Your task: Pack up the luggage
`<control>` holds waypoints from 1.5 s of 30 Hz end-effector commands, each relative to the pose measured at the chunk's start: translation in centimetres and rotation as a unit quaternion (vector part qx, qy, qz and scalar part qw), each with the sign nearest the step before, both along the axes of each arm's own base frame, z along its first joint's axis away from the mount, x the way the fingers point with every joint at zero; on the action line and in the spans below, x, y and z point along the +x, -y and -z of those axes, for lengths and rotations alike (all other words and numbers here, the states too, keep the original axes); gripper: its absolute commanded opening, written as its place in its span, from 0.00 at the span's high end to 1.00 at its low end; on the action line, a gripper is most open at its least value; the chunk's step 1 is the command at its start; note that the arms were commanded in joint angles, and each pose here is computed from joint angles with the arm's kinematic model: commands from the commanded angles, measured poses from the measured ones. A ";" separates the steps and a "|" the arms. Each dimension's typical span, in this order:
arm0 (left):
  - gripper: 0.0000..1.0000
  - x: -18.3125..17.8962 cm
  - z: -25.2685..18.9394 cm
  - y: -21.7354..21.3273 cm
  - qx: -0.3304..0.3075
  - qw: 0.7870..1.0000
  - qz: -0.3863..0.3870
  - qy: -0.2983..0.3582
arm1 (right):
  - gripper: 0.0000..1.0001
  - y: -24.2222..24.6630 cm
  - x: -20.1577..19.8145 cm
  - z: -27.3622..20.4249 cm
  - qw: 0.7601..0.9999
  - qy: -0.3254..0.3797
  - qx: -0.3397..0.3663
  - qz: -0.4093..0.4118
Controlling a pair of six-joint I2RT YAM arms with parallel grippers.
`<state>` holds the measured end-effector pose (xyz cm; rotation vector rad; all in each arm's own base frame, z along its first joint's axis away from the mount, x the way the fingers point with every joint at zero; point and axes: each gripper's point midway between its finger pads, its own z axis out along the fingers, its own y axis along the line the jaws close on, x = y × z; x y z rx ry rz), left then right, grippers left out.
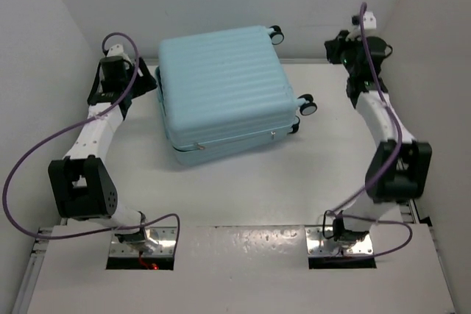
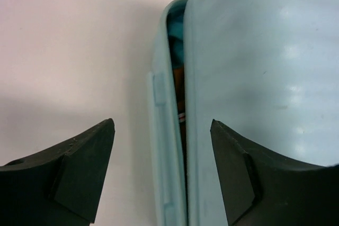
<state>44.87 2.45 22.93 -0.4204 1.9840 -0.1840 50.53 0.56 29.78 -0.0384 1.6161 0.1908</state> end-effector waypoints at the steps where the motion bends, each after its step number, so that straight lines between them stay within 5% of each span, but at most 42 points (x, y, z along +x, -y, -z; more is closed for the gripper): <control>1: 0.23 1.6 0.4 0.8 0.011 1.000 0.008 -0.011 | 0.81 -3.1 5.5 1.6 0.993 -0.052 0.077 -0.077; 5: 0.23 2.6 0.8 0.8 0.007 1.000 -0.005 -0.015 | 0.86 -7.4 10.8 1.2 0.974 -0.086 0.136 -0.158; 6: 0.23 2.7 0.8 1.1 0.010 1.000 -0.005 -0.015 | 0.89 -8.8 11.5 7.7 0.963 -0.162 0.131 -0.169; 8: 0.23 2.9 0.8 1.1 0.032 0.999 -0.006 -0.016 | 0.89 -11.6 12.5 6.6 0.963 -0.151 0.111 -0.195; 21: 0.23 6.9 4.2 1.4 0.051 0.998 -0.021 -0.040 | 0.89 -19.9 13.2 13.8 0.948 -0.183 0.067 -0.251; 28: 0.23 11.0 4.3 3.3 -0.024 0.999 0.035 -0.006 | 0.87 -20.2 12.6 15.5 0.937 -0.196 0.100 -0.273; 36: 0.23 9.7 0.8 7.2 -0.036 0.994 0.086 0.063 | 0.84 -22.8 11.5 10.8 0.901 -0.150 0.198 -0.356; 45: 0.23 8.8 -1.4 8.3 -0.036 0.991 0.098 0.079 | 0.83 -26.6 8.3 4.5 0.863 -0.098 0.225 -0.443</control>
